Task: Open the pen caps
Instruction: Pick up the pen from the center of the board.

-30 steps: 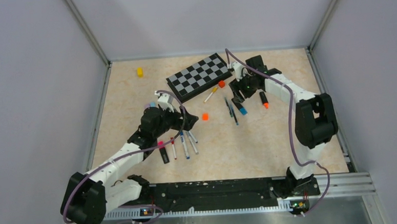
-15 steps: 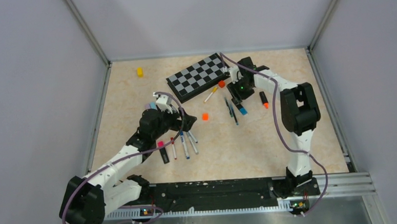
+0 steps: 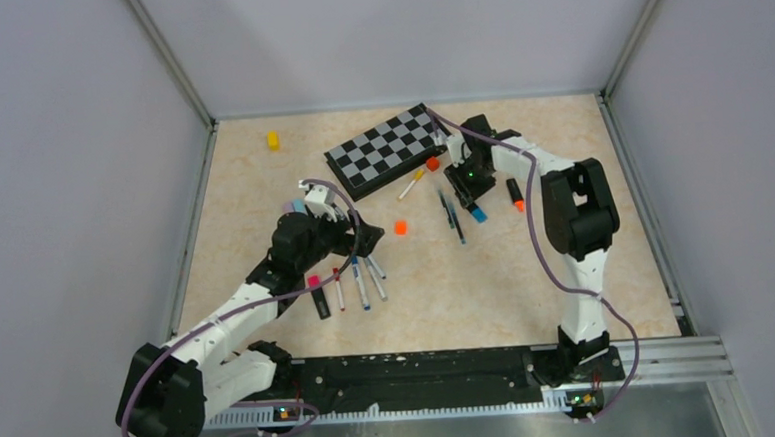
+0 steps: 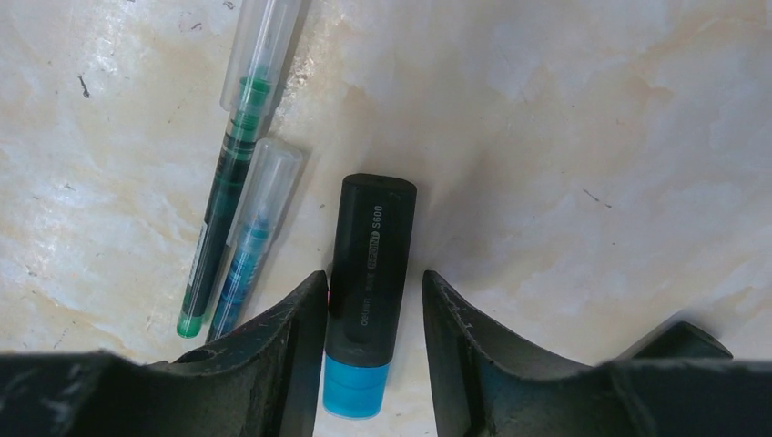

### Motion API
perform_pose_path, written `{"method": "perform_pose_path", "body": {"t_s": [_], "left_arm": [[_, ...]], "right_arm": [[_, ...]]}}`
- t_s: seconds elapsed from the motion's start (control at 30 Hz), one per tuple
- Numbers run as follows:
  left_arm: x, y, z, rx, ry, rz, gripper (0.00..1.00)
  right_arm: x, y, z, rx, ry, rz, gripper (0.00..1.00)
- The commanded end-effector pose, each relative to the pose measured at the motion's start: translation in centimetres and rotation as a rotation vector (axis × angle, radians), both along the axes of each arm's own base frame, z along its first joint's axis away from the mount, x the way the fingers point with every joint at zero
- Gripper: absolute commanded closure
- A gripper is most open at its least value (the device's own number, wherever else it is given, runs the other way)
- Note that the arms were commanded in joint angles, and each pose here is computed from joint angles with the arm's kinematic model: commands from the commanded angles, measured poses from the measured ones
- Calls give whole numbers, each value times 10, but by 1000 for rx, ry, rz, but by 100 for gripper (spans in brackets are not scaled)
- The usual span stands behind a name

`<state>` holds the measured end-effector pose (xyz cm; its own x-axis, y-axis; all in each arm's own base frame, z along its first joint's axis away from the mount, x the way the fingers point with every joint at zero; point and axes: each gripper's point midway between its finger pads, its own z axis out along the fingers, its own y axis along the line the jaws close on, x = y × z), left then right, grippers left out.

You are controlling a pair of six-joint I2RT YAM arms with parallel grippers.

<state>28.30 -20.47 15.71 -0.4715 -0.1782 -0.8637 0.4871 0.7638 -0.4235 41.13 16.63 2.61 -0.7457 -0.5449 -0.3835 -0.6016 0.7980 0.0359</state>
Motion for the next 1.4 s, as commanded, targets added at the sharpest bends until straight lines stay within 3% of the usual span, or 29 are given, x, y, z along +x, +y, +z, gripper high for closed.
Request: {"method": "perform_pose_path", "body": {"t_s": [0.0,0.47,0.73,0.93,1.17,1.37], "left_arm": [[1,-4,15,-47,-50,-19,1],[-13,-31,25,-162,-15,-167,1],[-24,-56,22,-284,102,-279,1],[-29,-83,23,-321,138,-328,1],[-19,-132,24,-306,144,-316,1],[-4,-180,24,-308,164,-273,3]], "right_arm": [[5,1,-1,-34,-17,-1,59],[-8,-8,-16,-60,-10,0,57],[-10,-6,-2,-11,-90,-16,88],[-19,4,48,185,-174,-63,100],[-44,6,111,608,-192,-136,100],[-60,15,147,846,-167,-131,100]]}}
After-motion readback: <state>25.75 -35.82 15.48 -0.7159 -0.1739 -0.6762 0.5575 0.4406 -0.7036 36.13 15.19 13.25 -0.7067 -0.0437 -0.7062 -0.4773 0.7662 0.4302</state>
